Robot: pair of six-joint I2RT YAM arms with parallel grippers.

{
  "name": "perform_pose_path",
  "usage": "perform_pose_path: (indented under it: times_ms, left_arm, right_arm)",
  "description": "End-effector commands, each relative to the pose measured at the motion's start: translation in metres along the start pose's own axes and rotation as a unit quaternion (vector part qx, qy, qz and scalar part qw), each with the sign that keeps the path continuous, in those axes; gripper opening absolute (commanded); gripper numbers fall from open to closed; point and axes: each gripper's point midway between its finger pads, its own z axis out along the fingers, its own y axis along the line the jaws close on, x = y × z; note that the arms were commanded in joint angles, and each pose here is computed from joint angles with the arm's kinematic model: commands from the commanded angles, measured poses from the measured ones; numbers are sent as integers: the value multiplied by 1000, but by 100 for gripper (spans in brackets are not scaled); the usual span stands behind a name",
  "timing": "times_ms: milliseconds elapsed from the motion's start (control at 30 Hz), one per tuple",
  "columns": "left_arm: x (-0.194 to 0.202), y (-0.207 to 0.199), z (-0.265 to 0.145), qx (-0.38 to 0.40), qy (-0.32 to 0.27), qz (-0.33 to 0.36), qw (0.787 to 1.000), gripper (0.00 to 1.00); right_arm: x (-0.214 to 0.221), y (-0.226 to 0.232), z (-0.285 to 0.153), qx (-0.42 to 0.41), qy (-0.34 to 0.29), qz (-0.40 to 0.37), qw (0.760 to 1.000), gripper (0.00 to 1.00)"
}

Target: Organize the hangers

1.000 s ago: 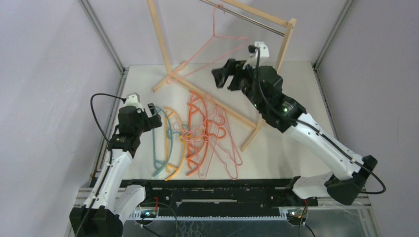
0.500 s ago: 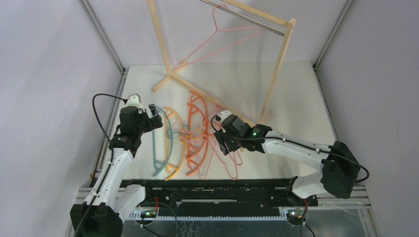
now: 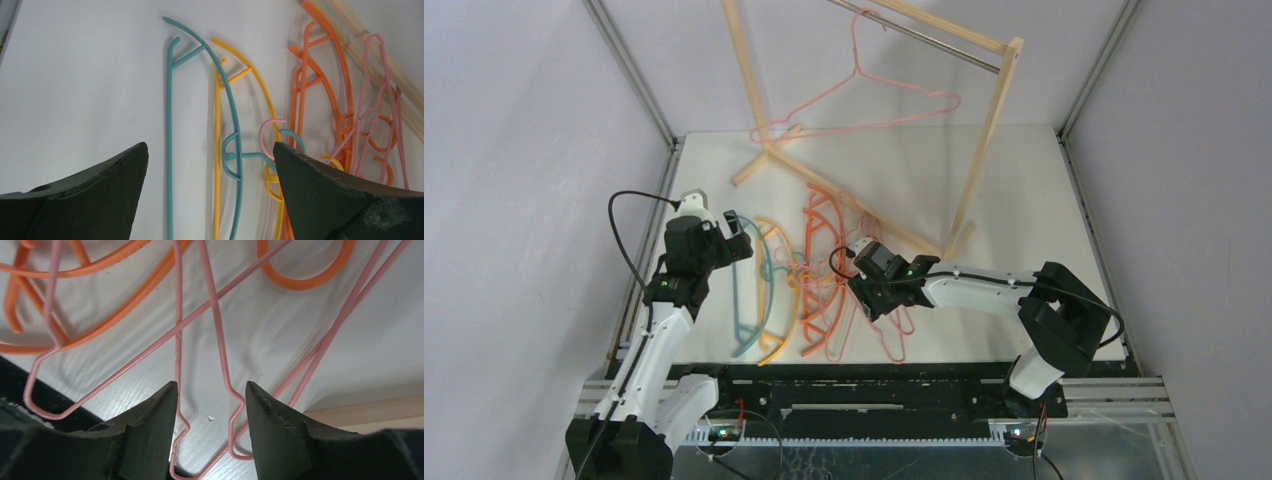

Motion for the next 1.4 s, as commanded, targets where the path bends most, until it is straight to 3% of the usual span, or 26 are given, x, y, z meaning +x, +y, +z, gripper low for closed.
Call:
perform_pose_path:
  times_ms: [0, 233, 400, 667, 833, 1167, 1367]
  left_arm:
    - [0, 0, -4, -1, -9, 1, 1000, 100]
    - [3, 2, -4, -4, -5, 3, 1000, 100]
    - [4, 2, -3, -3, -3, -1, 1000, 99]
    - [-2, 0, -3, -1, -7, 0, 1000, 100]
    - [-6, -1, -5, -1, -11, 1, 1000, 100]
    - [-15, -2, -5, -3, -16, -1, 1000, 100]
    - [-20, -7, -5, 6, -18, -6, 1000, 100]
  right_arm:
    - [-19, -9, 5, 28, -40, -4, 999, 60]
    - [-17, -32, 13, 56, -41, 20, 997, 60]
    - [-11, -32, 20, 48, -35, 22, 998, 54]
    - [-8, -27, 25, 30, -28, 23, 999, 20]
    - [-17, -18, 5, 4, -43, 20, 999, 0]
    - [-84, 23, -107, -122, -149, 51, 980, 0]
    - [-108, 7, -146, -130, -193, 112, 966, 0]
